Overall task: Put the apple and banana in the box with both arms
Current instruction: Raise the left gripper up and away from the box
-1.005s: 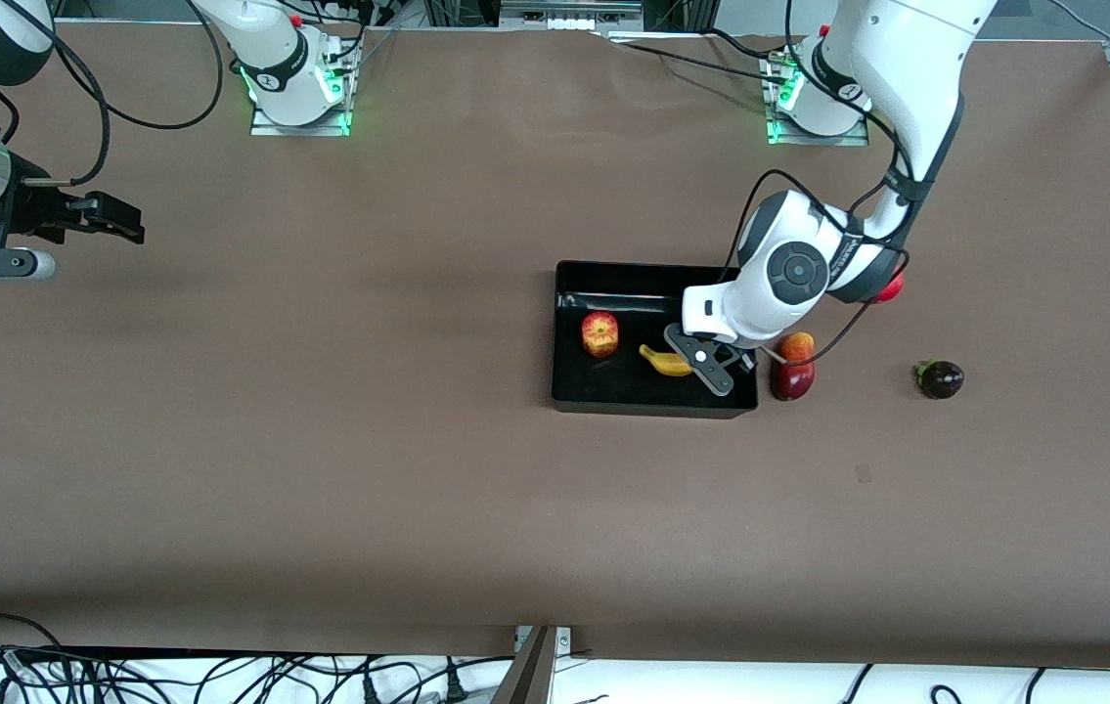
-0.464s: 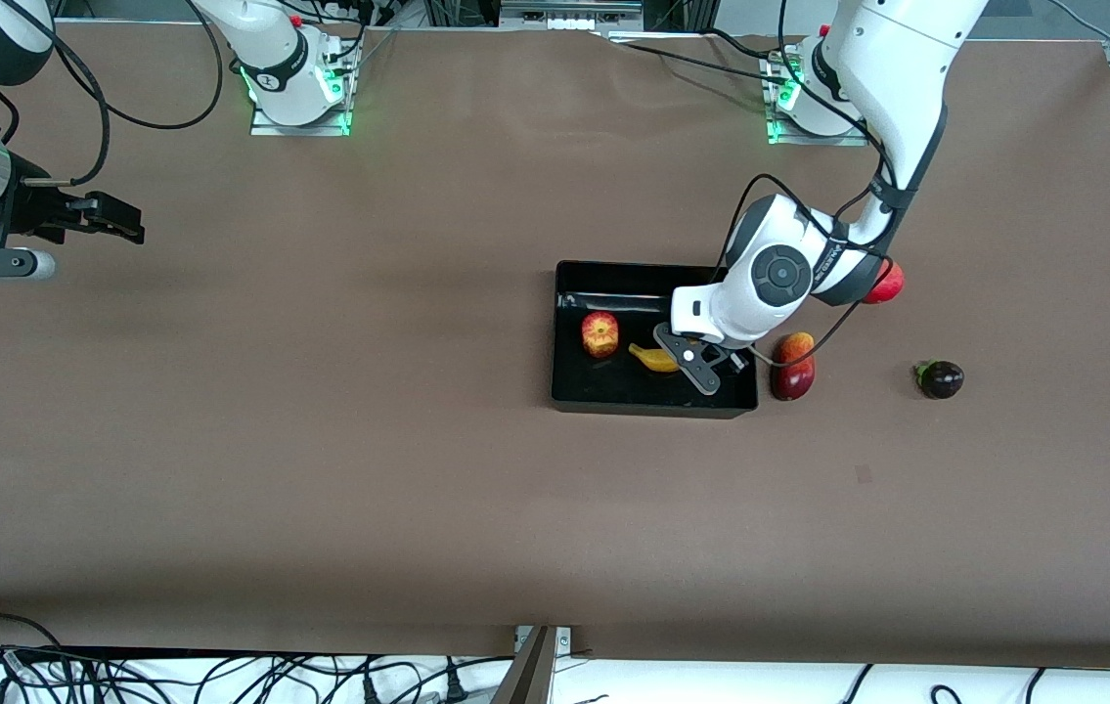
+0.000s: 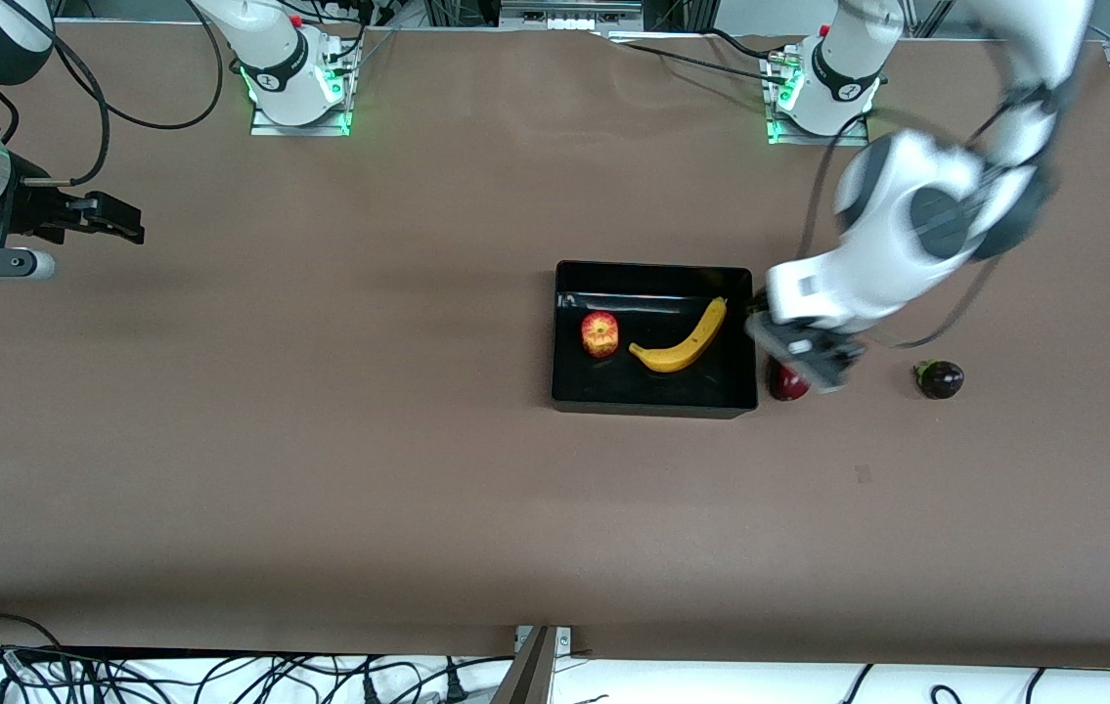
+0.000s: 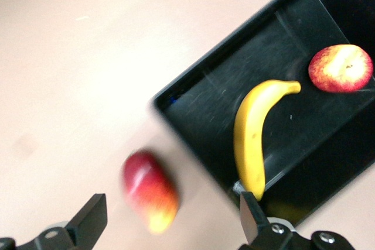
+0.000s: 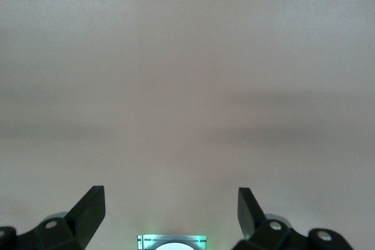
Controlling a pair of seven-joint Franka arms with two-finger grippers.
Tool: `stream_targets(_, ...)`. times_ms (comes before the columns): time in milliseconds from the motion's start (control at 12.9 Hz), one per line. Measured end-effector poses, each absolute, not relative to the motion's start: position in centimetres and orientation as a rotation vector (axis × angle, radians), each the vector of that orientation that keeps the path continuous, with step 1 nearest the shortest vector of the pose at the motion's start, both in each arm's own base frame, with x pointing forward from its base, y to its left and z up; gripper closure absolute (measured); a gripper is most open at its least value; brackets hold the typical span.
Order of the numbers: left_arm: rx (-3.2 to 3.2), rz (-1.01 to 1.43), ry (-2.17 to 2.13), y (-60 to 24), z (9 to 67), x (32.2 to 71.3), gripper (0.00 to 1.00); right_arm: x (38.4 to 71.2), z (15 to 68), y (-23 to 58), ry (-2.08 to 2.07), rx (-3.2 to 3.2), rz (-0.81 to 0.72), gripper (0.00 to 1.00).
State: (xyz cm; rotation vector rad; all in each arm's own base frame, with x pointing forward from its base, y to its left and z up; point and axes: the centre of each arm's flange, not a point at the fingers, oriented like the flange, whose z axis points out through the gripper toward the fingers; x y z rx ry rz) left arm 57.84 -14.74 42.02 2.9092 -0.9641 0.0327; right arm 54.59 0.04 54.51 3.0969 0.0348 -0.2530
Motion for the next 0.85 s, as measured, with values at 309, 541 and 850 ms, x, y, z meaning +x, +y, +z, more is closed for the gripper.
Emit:
stream_targets(309, 3.059, -0.052, -0.406, -6.8, 53.4, 53.6, 0.0, 54.6, 54.5, 0.1, 0.035, 3.097, -0.252, 0.0)
stream_targets(541, 3.118, -0.047, -0.19, -6.2, 56.3, 51.7, 0.0, 54.6, 54.5, 0.1, 0.035, 3.097, -0.252, 0.0)
stream_targets(850, 3.127, -0.046, -0.1, -5.5, 56.3, 51.7, 0.0, 54.6, 54.5, 0.1, 0.034, 3.097, -0.255, 0.0)
